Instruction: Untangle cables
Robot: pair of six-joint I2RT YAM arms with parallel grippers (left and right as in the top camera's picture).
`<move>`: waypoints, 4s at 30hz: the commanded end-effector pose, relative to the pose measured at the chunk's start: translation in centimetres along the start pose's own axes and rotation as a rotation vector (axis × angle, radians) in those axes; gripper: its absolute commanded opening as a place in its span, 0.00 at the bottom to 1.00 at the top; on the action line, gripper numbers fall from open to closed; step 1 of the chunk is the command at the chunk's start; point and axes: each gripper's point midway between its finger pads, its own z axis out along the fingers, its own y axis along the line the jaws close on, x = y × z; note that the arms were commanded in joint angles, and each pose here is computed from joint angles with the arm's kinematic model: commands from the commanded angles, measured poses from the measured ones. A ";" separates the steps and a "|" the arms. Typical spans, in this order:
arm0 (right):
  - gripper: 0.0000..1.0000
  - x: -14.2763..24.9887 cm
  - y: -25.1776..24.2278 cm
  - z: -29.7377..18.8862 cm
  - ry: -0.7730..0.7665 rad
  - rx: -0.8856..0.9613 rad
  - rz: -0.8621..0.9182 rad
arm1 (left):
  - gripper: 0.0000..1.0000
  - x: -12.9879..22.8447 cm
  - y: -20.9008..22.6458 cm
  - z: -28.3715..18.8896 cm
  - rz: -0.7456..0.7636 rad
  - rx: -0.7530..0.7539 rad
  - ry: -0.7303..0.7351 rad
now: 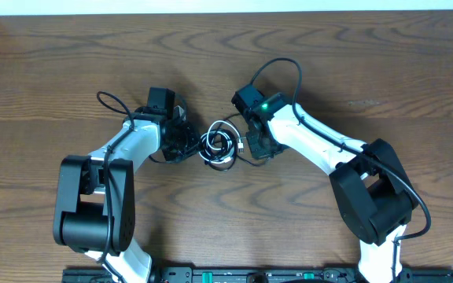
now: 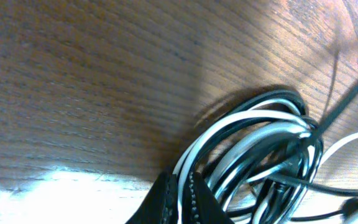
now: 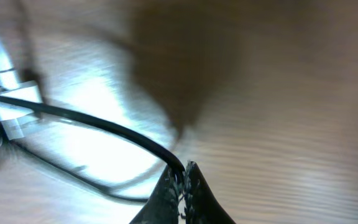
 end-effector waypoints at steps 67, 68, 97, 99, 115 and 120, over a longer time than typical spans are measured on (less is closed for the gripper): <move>0.34 -5.2 5.6 -6.6 -0.136 -0.949 -0.157 | 0.35 1.7 -0.6 2.2 0.169 -0.033 0.036; 0.36 -5.2 5.7 -6.9 -0.128 -0.980 -0.148 | 0.34 1.9 -0.8 2.4 0.174 -0.030 0.036; 0.17 -1.0 7.7 -0.1 0.050 -0.397 0.125 | 0.49 0.2 -0.3 0.0 0.116 0.072 0.047; 0.16 -1.1 7.7 0.7 0.060 -0.394 0.143 | 0.50 0.1 -0.2 -0.1 0.113 0.072 0.046; 0.16 -3.0 9.1 3.1 -0.038 -0.454 -0.105 | 0.52 0.0 -0.3 0.0 0.124 0.074 0.040; 0.18 -2.3 9.3 2.3 0.007 -0.533 -0.110 | 0.52 -0.1 -0.3 0.0 0.124 0.074 0.039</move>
